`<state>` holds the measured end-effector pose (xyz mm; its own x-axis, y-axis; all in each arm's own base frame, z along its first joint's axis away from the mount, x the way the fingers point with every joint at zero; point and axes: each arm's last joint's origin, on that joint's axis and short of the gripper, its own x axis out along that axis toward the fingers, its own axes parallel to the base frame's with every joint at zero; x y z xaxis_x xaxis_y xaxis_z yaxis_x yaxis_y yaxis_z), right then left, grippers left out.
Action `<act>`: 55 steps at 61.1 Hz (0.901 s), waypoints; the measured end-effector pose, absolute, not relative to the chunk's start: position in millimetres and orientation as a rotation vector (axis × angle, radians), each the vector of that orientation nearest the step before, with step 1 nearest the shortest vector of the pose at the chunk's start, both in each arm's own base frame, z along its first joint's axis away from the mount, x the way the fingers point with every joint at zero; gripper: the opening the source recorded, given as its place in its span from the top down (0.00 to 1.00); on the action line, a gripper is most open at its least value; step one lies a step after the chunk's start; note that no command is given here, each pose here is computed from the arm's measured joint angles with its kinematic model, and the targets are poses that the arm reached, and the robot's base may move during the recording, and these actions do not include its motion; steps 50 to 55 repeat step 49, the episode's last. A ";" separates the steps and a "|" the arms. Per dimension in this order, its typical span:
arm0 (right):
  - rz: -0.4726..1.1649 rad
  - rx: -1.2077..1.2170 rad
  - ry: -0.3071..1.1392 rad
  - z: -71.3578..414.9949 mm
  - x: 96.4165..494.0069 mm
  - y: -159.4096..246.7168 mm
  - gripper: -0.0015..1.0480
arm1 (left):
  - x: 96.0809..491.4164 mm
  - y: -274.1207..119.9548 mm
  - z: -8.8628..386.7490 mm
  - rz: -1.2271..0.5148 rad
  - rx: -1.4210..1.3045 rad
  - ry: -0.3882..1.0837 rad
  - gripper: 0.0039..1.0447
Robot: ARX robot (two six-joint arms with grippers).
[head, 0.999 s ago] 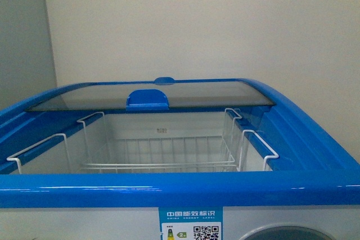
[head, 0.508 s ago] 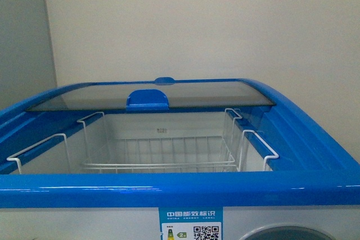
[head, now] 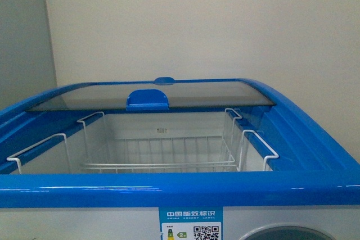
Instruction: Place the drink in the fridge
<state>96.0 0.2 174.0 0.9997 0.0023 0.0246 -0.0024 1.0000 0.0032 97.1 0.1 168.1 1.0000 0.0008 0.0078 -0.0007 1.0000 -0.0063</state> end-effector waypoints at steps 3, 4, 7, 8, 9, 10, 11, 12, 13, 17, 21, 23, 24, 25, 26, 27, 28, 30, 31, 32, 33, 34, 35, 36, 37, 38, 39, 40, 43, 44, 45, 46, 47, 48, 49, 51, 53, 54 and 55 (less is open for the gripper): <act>0.002 0.003 -0.025 174.0 96.0 0.2 0.07 | 97.1 0.1 168.1 0.001 -0.006 -0.008 0.08; 0.002 0.003 -0.025 174.0 96.0 0.2 0.07 | 97.1 0.1 168.1 0.001 -0.006 -0.008 0.08; 0.002 0.003 -0.025 174.0 96.0 0.2 0.07 | 97.1 0.1 168.1 0.001 -0.006 -0.008 0.08; 0.002 0.003 -0.025 174.0 96.0 0.2 0.07 | 97.1 0.1 168.1 0.001 -0.006 -0.008 0.08; 0.002 0.003 -0.025 174.0 96.0 0.2 0.07 | 97.1 0.1 168.1 0.001 -0.006 -0.008 0.08; 0.002 0.003 -0.025 174.0 96.0 0.2 0.07 | 97.1 0.1 168.1 0.001 -0.006 -0.008 0.08; 0.002 0.003 -0.025 174.0 96.0 0.2 0.07 | 97.1 0.1 168.1 0.001 -0.006 -0.008 0.08; 0.002 0.003 -0.025 174.0 96.0 0.2 0.07 | 97.1 0.1 168.1 0.001 -0.006 -0.008 0.08; 0.002 0.003 -0.025 174.0 96.0 0.2 0.07 | 97.1 0.1 168.1 0.001 -0.006 -0.008 0.08; 0.002 0.003 -0.025 174.0 96.0 0.2 0.07 | 97.1 0.1 168.1 0.001 -0.006 -0.008 0.08; 0.002 0.003 -0.025 174.0 96.0 0.2 0.07 | 97.1 0.1 168.1 0.001 -0.006 -0.008 0.08; 0.002 0.003 -0.025 174.0 96.0 0.2 0.07 | 97.1 0.1 168.1 0.001 -0.006 -0.008 0.08; 0.002 0.003 -0.025 174.0 96.0 0.2 0.07 | 97.1 0.1 168.1 0.001 -0.006 -0.008 0.08; 0.002 0.003 -0.025 174.0 96.0 0.2 0.07 | 97.1 0.1 168.1 0.001 -0.006 -0.008 0.08; 0.002 0.003 -0.025 174.0 96.0 0.2 0.07 | 97.1 0.1 168.1 0.001 -0.006 -0.008 0.08; 0.002 0.003 -0.025 174.0 96.0 0.2 0.07 | 97.1 0.1 168.1 0.001 -0.006 -0.008 0.08; 0.002 0.003 -0.025 174.0 96.0 0.2 0.07 | 97.1 0.1 168.1 0.001 -0.006 -0.008 0.08; 0.002 0.003 -0.025 174.0 96.0 0.2 0.07 | 97.1 0.1 168.1 0.001 -0.006 -0.008 0.08; 0.002 0.003 -0.025 174.0 96.0 0.2 0.07 | 97.1 0.1 168.1 0.001 -0.006 -0.008 0.08; 0.002 0.003 -0.025 174.0 96.0 0.2 0.07 | 97.1 0.1 168.1 0.001 -0.006 -0.008 0.08; 0.002 0.003 -0.025 174.0 96.0 0.2 0.07 | 97.1 0.1 168.1 0.001 -0.007 -0.008 0.08; 0.002 0.003 -0.025 174.0 96.0 0.2 0.07 | 97.1 0.1 168.1 0.001 -0.006 -0.008 0.08; 0.002 0.003 -0.025 174.0 96.0 0.2 0.07 | 97.1 0.1 168.1 0.001 -0.006 -0.008 0.08; 0.002 0.003 -0.025 174.0 96.0 0.2 0.07 | 97.1 0.1 168.1 0.001 -0.006 -0.008 0.08; 0.002 0.003 -0.025 174.0 96.0 0.2 0.07 | 97.1 0.1 168.1 0.001 -0.006 -0.008 0.08; 0.002 0.003 -0.025 174.0 96.0 0.2 0.07 | 97.1 0.1 168.1 0.001 -0.006 -0.008 0.08; 0.002 0.003 -0.025 174.0 96.0 0.2 0.07 | 97.1 0.1 168.1 0.001 -0.006 -0.008 0.08; 0.002 0.003 -0.025 174.0 96.0 0.2 0.07 | 97.1 0.1 168.1 0.001 -0.006 -0.008 0.08; 0.002 0.003 -0.025 174.0 96.0 0.2 0.07 | 97.1 0.1 168.1 0.001 -0.006 -0.008 0.08; 0.002 0.003 -0.025 174.0 96.0 0.2 0.07 | 97.1 0.1 168.1 0.001 -0.006 -0.008 0.08; 0.002 0.003 -0.025 174.0 96.0 0.2 0.07 | 97.1 0.1 168.1 0.001 -0.006 -0.008 0.08; 0.002 0.003 -0.025 174.0 96.0 0.2 0.07 | 97.1 0.1 168.1 0.001 -0.006 -0.008 0.08; 0.002 0.003 -0.025 174.0 96.0 0.2 0.07 | 97.1 0.1 168.1 0.001 -0.006 -0.008 0.08; 0.002 0.003 -0.025 174.0 96.0 0.2 0.07 | 97.1 0.1 168.1 0.001 -0.006 -0.008 0.08; 0.002 0.003 -0.025 174.0 96.0 0.2 0.07 | 97.1 0.1 168.1 0.001 -0.006 -0.008 0.08; 0.002 0.003 -0.025 174.0 96.0 0.2 0.07 | 97.1 0.1 168.1 0.001 -0.006 -0.008 0.08; 0.002 0.003 -0.025 174.0 96.0 0.2 0.07 | 97.1 0.1 168.1 0.001 -0.006 -0.008 0.08; 0.002 0.003 -0.025 174.0 96.0 0.2 0.07 | 97.1 0.1 168.1 0.001 -0.006 -0.008 0.08; 0.002 0.003 -0.025 174.0 96.0 0.2 0.07 | 97.1 0.1 168.1 0.001 -0.006 -0.008 0.08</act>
